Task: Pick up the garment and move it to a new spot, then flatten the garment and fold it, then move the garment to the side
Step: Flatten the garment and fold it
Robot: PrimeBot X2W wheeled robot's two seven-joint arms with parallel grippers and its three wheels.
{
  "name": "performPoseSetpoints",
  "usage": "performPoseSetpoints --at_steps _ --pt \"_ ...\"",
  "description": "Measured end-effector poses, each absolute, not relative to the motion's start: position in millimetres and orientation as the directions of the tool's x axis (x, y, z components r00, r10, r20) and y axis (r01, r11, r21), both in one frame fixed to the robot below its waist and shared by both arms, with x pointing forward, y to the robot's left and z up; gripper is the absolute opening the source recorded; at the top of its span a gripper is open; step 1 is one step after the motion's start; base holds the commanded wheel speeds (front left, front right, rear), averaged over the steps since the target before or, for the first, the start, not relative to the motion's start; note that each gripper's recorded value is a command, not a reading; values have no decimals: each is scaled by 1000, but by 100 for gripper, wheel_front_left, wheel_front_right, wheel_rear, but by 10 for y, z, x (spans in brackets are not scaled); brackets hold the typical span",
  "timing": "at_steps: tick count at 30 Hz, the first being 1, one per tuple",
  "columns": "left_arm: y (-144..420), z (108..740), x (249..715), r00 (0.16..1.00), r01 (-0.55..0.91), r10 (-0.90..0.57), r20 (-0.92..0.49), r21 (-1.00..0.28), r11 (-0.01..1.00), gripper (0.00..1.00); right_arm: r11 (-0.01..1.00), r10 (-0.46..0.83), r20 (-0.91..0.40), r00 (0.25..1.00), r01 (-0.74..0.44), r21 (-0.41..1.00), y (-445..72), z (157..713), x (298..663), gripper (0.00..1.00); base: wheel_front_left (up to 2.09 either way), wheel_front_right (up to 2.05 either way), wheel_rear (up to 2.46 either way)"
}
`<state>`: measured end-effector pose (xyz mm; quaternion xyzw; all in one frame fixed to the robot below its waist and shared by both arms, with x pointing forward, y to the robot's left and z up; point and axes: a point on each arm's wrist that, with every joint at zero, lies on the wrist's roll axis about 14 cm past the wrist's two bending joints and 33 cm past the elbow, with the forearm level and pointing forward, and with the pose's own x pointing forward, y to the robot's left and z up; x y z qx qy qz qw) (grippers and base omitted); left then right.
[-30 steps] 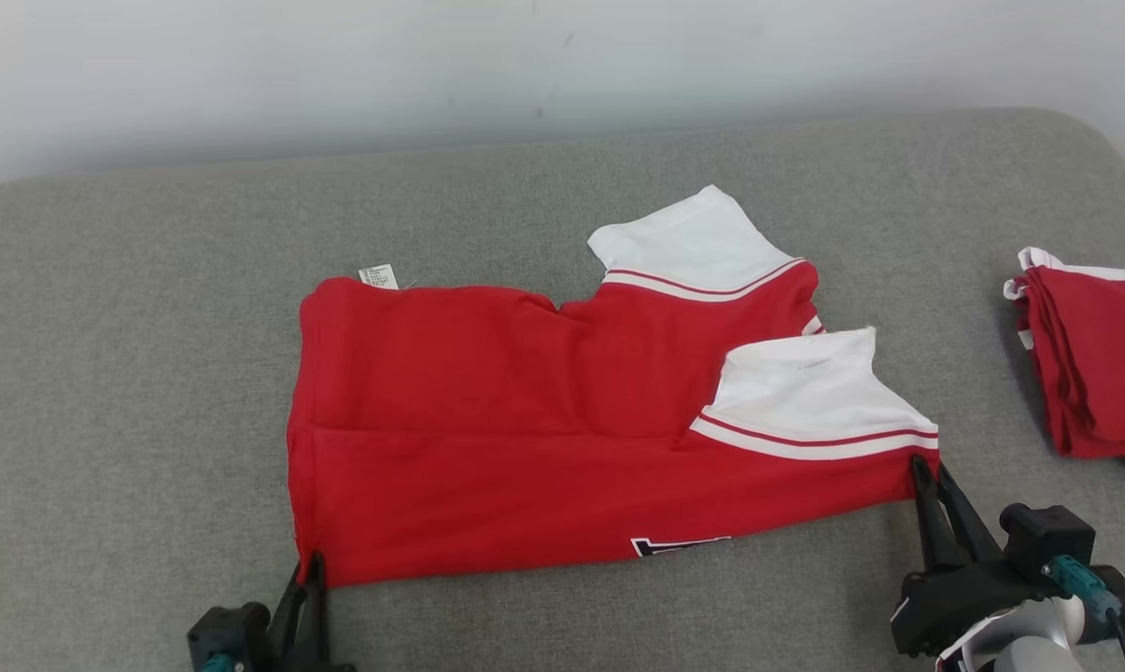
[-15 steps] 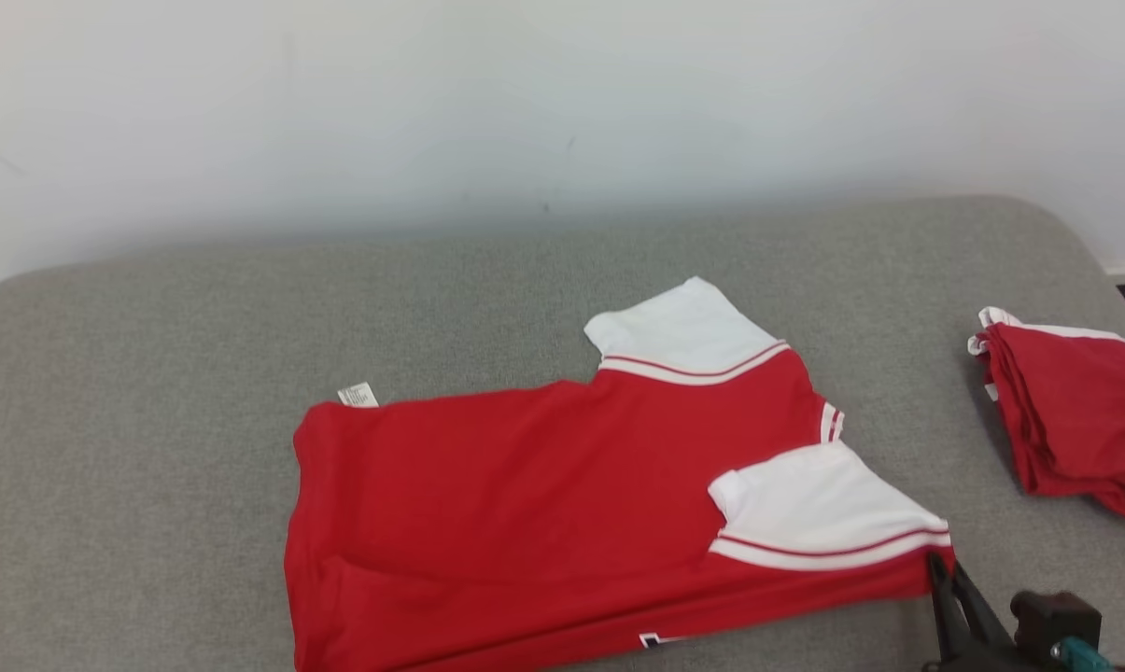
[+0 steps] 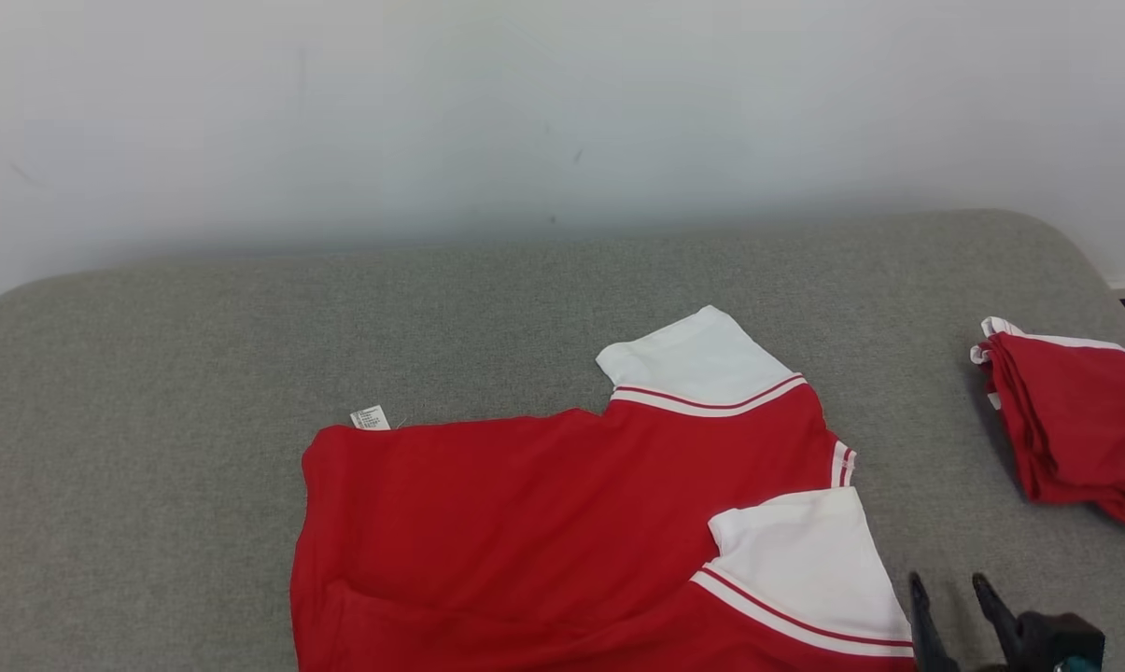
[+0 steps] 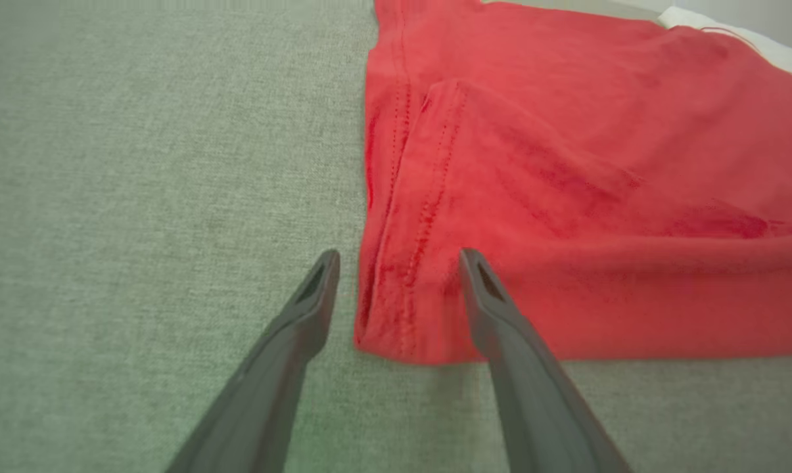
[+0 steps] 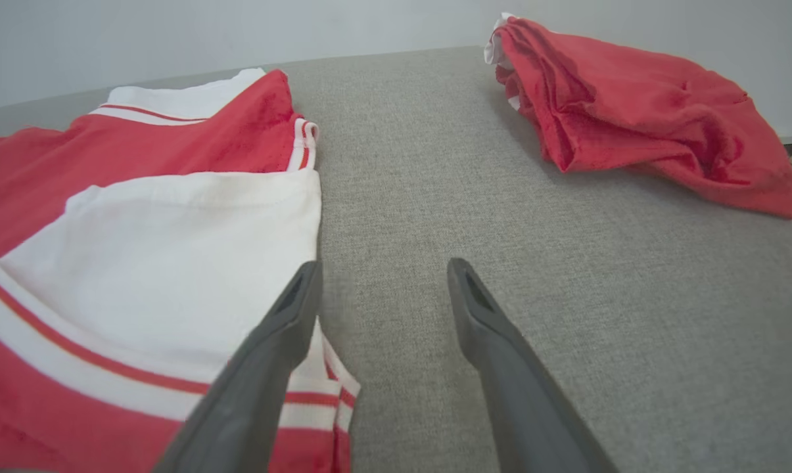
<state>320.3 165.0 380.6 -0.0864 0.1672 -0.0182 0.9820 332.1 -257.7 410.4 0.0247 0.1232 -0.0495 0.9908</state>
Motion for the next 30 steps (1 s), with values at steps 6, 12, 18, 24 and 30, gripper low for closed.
performPoseSetpoints --at_steps 6,12,18,24,30 --pt "1631 4040 3427 965 46 -81 -248 -143 989 100 998 -55 -172 984 61 31 -2477 4341 3589 100 0 0 0" --pt "1693 4233 3807 974 92 -107 -200 -86 992 100 1000 21 -97 995 -21 5 -2283 4623 3978 100 0 0 0" --pt "1672 4461 4385 963 172 -169 -210 -3 985 100 995 94 -63 994 -96 -36 -2135 4828 4425 100 0 0 0" --pt "1639 4460 4732 919 252 -223 -325 49 967 100 988 140 -57 989 -143 -61 -2040 4933 4804 100 0 0 0" --pt "1778 4389 4925 853 292 -222 -472 79 953 100 981 167 -92 982 -175 -79 -1985 4863 5003 100 0 0 0"
